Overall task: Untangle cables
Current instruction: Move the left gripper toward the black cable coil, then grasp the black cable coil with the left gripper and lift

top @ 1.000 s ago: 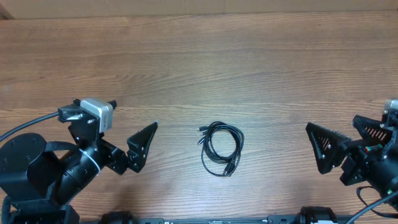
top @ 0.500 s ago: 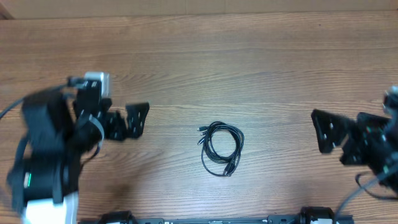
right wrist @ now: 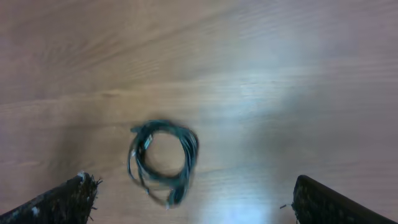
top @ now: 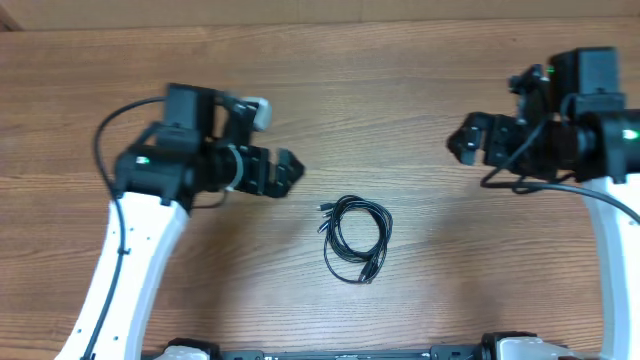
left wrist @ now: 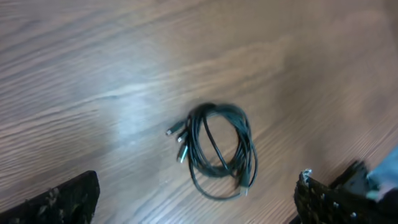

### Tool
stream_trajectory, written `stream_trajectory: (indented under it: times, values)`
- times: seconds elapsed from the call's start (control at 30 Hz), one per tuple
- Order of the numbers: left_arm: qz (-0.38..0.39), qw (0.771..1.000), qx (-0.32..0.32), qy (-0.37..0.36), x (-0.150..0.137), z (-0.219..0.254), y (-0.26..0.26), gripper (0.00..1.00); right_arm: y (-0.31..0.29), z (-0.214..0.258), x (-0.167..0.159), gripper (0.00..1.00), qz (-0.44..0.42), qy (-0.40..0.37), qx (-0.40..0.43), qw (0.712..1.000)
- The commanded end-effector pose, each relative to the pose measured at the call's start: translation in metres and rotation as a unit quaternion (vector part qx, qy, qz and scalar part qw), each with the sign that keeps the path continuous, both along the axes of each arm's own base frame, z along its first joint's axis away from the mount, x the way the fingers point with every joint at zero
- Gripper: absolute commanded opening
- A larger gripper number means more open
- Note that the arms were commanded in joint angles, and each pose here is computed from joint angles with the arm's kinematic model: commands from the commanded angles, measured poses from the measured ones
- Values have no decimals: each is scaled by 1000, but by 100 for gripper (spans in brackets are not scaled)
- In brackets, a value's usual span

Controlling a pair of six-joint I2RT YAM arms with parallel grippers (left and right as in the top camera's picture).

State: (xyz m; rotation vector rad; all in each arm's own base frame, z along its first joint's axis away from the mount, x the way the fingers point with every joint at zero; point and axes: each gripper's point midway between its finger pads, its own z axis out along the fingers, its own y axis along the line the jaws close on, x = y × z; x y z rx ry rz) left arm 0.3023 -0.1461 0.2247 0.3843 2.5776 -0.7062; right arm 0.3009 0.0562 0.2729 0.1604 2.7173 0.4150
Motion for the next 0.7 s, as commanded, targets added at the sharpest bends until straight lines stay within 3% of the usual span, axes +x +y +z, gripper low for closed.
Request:
stream_trajectory:
  times: [0.0,0.23,0.5,0.67]
  values:
    - [-19,997,79,-17,-10,-10,-14,100,10,4,8,100,22,-31,2,999]
    - [-28,987,157,-25,-28,-44,-35,100,-1,14,13,100,5,-64,-23,998]
    - [-10,992,127,10,-32,-107,-52,98,-1,57,-4,100,5,-146,-14,989]
    - [-63,992,101,33,-29,-134,-77,91,9,83,-21,100,13,-189,21,982]
